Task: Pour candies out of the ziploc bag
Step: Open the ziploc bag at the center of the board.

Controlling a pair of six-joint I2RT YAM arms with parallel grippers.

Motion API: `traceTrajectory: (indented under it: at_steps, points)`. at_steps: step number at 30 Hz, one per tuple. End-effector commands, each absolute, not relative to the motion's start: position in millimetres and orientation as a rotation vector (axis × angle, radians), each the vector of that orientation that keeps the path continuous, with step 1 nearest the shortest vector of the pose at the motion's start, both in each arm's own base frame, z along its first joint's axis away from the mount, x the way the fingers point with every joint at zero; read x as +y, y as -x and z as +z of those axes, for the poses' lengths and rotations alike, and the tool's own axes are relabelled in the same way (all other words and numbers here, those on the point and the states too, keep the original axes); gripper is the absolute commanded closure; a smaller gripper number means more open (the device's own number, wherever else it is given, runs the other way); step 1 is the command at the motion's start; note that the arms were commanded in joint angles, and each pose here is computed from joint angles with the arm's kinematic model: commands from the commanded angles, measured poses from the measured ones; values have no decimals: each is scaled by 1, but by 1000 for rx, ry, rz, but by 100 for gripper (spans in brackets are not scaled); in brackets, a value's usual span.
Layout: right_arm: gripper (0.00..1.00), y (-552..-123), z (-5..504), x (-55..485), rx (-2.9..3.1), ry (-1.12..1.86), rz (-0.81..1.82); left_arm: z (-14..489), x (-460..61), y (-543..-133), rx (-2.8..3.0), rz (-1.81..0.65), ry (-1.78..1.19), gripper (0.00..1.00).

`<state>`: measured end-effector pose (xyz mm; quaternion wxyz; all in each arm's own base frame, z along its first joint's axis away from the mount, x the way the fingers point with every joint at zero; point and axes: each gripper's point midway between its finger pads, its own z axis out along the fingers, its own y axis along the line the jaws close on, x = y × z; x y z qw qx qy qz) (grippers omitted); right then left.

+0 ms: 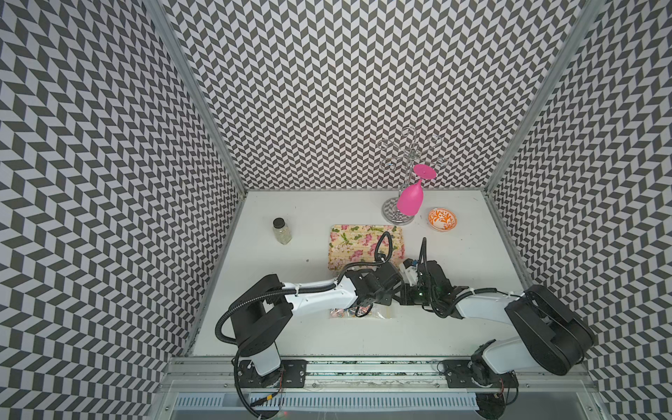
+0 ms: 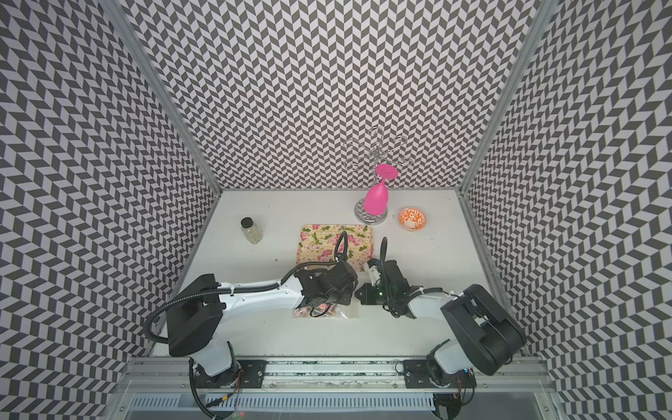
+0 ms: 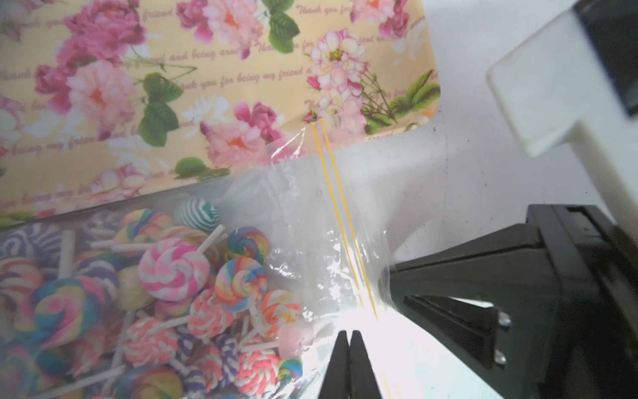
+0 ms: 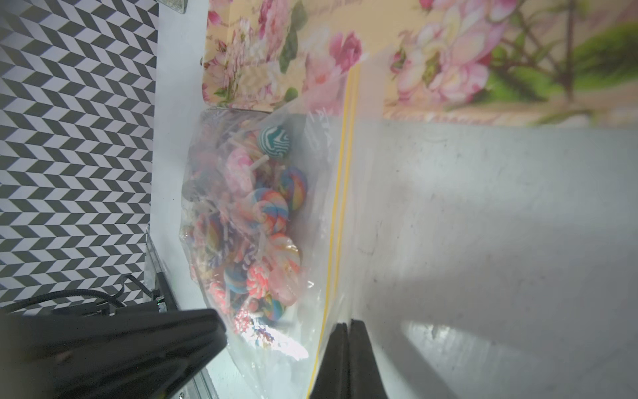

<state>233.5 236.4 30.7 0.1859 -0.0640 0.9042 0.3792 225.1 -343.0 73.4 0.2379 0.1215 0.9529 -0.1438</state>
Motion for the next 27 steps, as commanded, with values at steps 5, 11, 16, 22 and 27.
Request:
traceTrajectory:
  at_steps: [5, 11, 16, 22, 27]
  points:
    - [100, -234, 52, 245, 2444, 230, 1140, 82, -360, -222, 2603, -525, -337, 97]
    - [100, -229, 68, 256, 2372, 293, 1257, 94, -365, -213, 2592, -633, -346, 49]
    - [100, -224, 73, 262, 2339, 320, 1329, 92, -353, -213, 2598, -624, -311, 34]
    - [100, -223, 77, 261, 2321, 330, 1328, 81, -346, -219, 2604, -658, -266, 36]
    - [100, -224, 84, 261, 2294, 336, 1324, 73, -347, -218, 2616, -692, -266, 41]
